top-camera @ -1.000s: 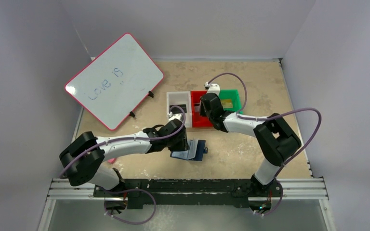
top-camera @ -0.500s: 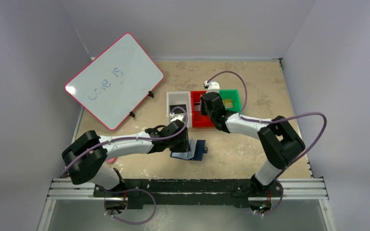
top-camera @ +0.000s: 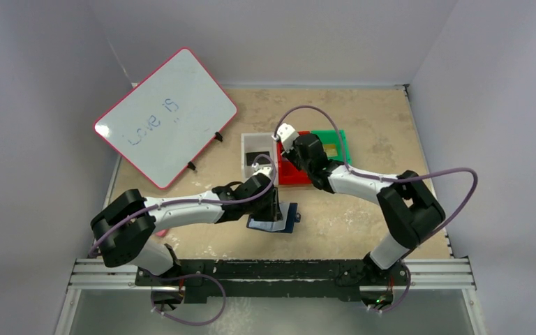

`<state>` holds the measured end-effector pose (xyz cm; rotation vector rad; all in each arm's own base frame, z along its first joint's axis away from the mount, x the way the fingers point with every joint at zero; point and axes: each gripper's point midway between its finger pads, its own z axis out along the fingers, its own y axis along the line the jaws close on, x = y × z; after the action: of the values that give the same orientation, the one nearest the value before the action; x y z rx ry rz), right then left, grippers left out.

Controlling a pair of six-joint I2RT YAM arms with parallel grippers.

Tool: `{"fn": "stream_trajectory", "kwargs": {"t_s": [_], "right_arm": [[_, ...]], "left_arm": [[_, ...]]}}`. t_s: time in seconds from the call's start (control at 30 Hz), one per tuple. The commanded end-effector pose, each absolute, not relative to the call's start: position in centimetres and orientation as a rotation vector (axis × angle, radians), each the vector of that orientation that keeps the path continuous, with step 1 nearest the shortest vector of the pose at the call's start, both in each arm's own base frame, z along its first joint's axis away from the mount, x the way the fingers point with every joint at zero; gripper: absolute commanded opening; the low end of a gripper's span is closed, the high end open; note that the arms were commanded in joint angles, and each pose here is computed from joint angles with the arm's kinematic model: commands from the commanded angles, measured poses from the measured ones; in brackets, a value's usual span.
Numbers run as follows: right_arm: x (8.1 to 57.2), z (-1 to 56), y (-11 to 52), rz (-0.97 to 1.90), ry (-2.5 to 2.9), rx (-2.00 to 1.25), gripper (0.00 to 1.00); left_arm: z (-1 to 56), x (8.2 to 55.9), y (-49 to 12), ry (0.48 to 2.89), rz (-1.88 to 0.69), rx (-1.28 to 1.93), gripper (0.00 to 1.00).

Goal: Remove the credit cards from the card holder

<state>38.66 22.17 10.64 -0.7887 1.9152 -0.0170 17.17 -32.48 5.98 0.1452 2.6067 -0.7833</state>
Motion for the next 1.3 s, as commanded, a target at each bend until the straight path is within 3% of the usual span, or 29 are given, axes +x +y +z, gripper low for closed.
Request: {"fn": "stream_trajectory", "kwargs": {"t_s": [0.0,0.63,0.8,0.9,0.97,1.27], "right_arm": [[39.9,11.6,22.1,-0.158,1.806,-1.033,0.00],[43.5,7.2,21.8,-0.410,1.807,-1.313,0.01],[43.6,7.1,21.8,-0.413,1.815,-1.294,0.15],[43.3,7.5,22.2,-0.369,1.805,-1.292,0.36],[43.1,7.7,22.3,-0.347,1.802,-1.292,0.43],[42.9,10.0,23.1,-0.229,1.792,-1.218,0.52]], "left_arm": [[7.3,17.5,-33.8,2.556,-0.846,0.176,0.32],[6.4,16.9,-32.7,2.578,-0.808,0.189,0.32],[6.2,16.9,-32.6,2.581,-0.796,0.184,0.32],[6.1,17.0,-32.5,2.585,-0.790,0.185,0.32],[6.0,16.9,-32.5,2.588,-0.787,0.185,0.32],[6.0,17.0,-32.5,2.590,-0.783,0.177,0.32]]}}
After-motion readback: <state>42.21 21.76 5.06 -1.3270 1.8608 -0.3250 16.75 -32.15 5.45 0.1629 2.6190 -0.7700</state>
